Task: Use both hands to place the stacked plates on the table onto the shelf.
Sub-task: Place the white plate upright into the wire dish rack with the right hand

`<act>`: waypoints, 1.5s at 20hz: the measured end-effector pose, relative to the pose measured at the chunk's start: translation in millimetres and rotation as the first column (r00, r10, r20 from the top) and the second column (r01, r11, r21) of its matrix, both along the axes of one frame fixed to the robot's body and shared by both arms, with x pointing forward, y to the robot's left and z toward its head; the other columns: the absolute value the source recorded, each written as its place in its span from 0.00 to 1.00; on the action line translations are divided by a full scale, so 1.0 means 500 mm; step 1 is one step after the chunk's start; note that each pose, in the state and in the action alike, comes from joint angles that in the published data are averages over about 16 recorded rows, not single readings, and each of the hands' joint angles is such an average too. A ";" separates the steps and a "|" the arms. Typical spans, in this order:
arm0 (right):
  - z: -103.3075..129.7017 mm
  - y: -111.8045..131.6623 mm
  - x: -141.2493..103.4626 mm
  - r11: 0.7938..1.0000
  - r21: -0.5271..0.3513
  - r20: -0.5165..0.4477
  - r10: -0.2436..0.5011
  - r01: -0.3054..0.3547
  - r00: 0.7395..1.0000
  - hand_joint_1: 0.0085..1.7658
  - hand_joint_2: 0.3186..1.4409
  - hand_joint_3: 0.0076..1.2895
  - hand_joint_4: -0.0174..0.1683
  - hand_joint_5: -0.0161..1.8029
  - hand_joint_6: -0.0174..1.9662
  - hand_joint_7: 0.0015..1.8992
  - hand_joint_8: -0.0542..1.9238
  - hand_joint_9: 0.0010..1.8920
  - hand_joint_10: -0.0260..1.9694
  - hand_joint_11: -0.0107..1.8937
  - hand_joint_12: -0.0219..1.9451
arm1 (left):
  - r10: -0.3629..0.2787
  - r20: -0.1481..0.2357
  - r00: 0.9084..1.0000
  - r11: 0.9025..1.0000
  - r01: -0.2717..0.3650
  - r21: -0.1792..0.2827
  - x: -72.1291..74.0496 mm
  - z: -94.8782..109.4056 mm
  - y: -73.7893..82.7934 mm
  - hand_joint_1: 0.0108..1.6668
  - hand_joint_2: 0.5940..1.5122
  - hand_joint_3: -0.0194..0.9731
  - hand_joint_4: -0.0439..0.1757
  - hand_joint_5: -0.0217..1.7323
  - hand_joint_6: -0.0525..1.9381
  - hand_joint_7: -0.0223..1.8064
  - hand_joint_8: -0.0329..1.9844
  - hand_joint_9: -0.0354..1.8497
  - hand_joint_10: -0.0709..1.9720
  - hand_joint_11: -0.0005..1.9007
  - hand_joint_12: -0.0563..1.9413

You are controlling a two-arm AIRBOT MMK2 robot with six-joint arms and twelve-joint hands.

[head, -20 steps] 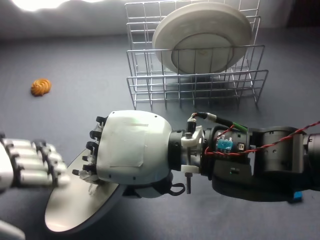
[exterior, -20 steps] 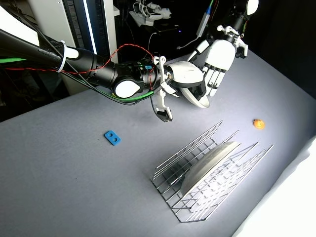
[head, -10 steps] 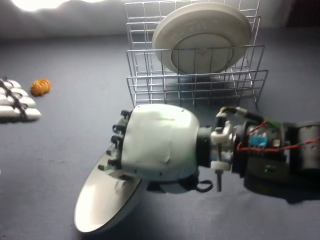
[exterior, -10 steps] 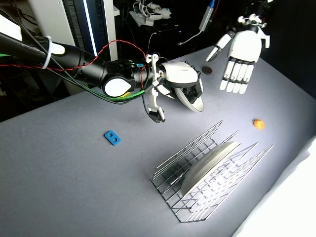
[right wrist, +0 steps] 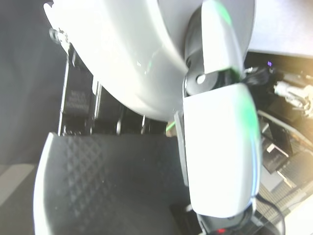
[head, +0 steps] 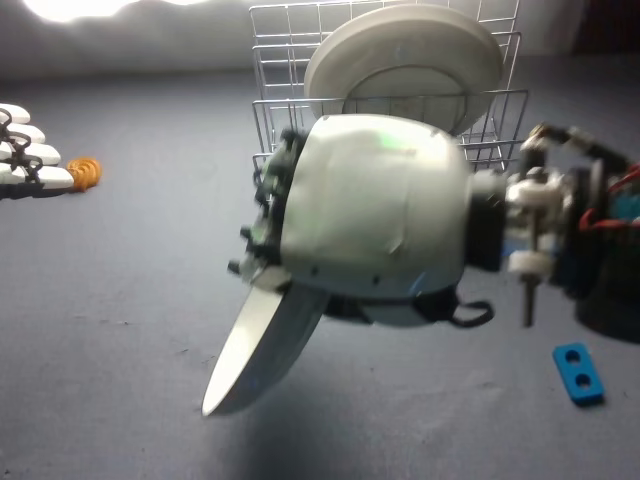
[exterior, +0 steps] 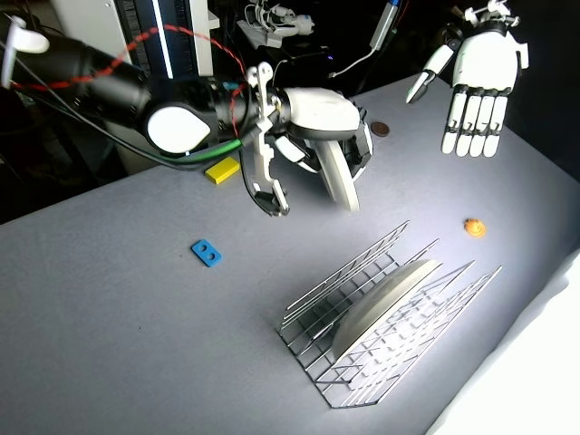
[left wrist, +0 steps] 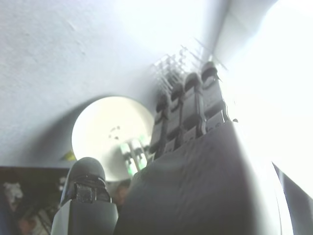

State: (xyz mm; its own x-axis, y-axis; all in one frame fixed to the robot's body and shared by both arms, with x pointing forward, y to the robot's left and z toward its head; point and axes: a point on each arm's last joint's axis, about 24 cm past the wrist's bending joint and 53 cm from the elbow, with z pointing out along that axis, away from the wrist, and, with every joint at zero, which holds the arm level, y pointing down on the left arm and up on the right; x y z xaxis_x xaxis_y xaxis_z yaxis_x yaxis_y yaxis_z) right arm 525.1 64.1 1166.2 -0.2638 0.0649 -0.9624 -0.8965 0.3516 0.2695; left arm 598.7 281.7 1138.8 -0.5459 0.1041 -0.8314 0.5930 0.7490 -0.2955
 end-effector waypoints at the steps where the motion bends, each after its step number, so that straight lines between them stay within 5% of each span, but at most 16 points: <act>1: 0.013 -0.009 -0.001 1.000 0.006 -0.009 0.001 -0.001 1.000 0.68 0.59 0.00 0.24 0.57 0.46 0.59 0.40 0.69 0.03 0.50 0.54 | -0.005 0.008 1.000 1.000 0.005 -0.002 0.001 0.005 -0.001 0.01 0.62 0.04 0.23 0.06 0.03 0.05 0.02 0.04 0.04 0.01 0.03; 9: 0.094 -0.069 0.009 0.998 0.060 -0.203 0.028 -0.016 0.979 0.69 0.60 0.00 0.24 0.58 0.47 0.59 0.40 0.70 0.02 0.50 0.55 | -0.062 0.060 0.996 0.998 0.063 -0.004 0.001 0.038 -0.006 0.00 0.62 0.04 0.24 0.07 0.03 0.05 0.02 0.04 0.04 0.01 0.03; 19: 0.154 -0.132 0.095 0.988 0.109 -0.484 -0.046 0.112 0.874 0.69 0.59 0.00 0.23 0.58 0.45 0.60 0.39 0.71 0.02 0.51 0.54 | -0.165 0.085 0.983 0.986 0.165 0.010 -0.019 0.054 -0.012 0.00 0.62 0.04 0.24 0.07 0.03 0.04 0.02 0.03 0.04 0.01 0.03; 25: 0.184 -0.160 0.157 0.963 0.156 -0.571 -0.091 0.217 0.816 0.69 0.59 0.00 0.23 0.58 0.44 0.61 0.39 0.72 0.02 0.52 0.54 | -0.258 0.071 0.964 0.966 0.258 0.011 -0.055 0.051 -0.030 0.00 0.62 0.04 0.23 0.06 0.03 0.04 0.02 0.03 0.04 0.01 0.03; 30: 0.195 -0.182 0.206 0.934 0.187 -0.632 -0.123 0.304 0.765 0.70 0.59 0.00 0.23 0.58 0.43 0.61 0.39 0.72 0.02 0.51 0.54 | -0.360 0.055 0.931 0.933 0.361 -0.006 -0.103 0.049 -0.061 0.00 0.62 0.04 0.23 0.06 0.03 0.04 0.02 0.03 0.04 0.01 0.03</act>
